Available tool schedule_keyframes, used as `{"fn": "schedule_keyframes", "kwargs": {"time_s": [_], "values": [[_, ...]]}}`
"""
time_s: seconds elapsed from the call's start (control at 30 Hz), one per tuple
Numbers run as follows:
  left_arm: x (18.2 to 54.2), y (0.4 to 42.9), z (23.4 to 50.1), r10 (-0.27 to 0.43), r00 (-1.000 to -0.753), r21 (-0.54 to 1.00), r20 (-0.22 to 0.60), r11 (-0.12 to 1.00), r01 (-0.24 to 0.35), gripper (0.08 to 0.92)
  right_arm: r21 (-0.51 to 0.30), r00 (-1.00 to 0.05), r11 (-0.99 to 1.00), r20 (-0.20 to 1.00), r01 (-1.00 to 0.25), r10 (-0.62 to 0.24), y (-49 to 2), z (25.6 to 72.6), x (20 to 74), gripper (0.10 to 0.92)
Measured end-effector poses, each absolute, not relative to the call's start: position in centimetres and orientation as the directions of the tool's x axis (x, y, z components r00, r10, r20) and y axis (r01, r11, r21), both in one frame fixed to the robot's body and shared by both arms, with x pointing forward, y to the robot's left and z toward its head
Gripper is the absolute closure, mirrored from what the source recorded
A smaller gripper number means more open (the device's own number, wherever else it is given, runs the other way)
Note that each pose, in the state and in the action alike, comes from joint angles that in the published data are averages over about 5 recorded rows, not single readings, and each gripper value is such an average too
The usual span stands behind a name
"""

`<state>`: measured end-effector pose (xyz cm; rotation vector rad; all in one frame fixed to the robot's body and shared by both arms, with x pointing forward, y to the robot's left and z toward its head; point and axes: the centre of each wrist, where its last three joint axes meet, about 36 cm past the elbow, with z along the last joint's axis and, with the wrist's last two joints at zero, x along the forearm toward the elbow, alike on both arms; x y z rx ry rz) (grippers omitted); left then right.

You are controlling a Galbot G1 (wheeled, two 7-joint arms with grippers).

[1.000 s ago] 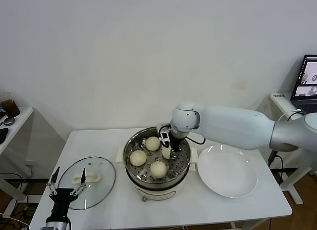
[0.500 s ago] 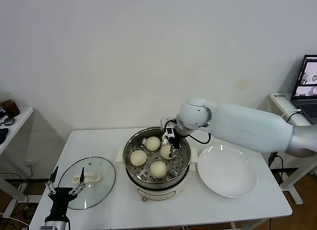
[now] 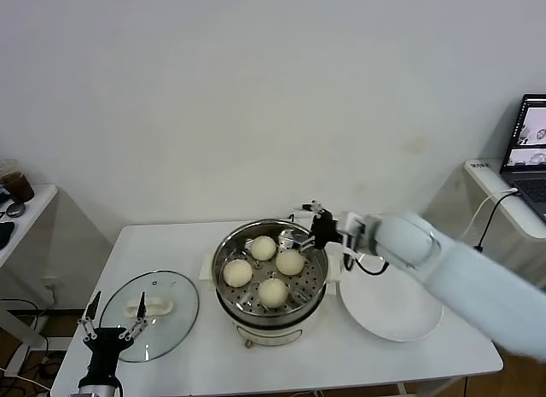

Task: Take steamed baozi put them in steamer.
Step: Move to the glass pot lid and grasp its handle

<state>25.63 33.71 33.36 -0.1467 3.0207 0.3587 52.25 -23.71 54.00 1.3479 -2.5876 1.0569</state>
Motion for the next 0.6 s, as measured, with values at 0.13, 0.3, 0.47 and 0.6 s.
{"fn": "schedule_keyframes", "kwargs": {"time_s": [0.13, 0.3, 0.47, 0.6], "values": [[25.3, 33.4, 33.5, -0.082, -0.991, 0.23, -0.101, 0.968, -0.103, 0.177, -0.547, -0.683, 0.522, 0.131, -0.655, -0.719, -25.4, 49.9, 50.1, 0.2], [24.9, 33.5, 33.5, -0.09, -0.991, 0.266, -0.103, 0.957, -0.115, 0.177, -0.49, -0.758, 0.688, -0.082, -0.535, -0.647, -27.0, 44.7, 46.2, 0.2], [24.8, 34.4, 33.1, -0.129, -0.984, 0.395, -0.12, 0.904, -0.166, 0.177, -0.399, -0.854, 0.835, -0.196, -0.379, -0.482, -29.1, 41.0, 41.8, 0.2], [24.1, 36.2, 32.4, -0.148, -0.982, 0.585, -0.116, 0.789, -0.188, 0.177, -0.337, -0.922, 0.908, -0.206, -0.249, -0.329, -31.3, 39.0, 38.2, 0.2]]}}
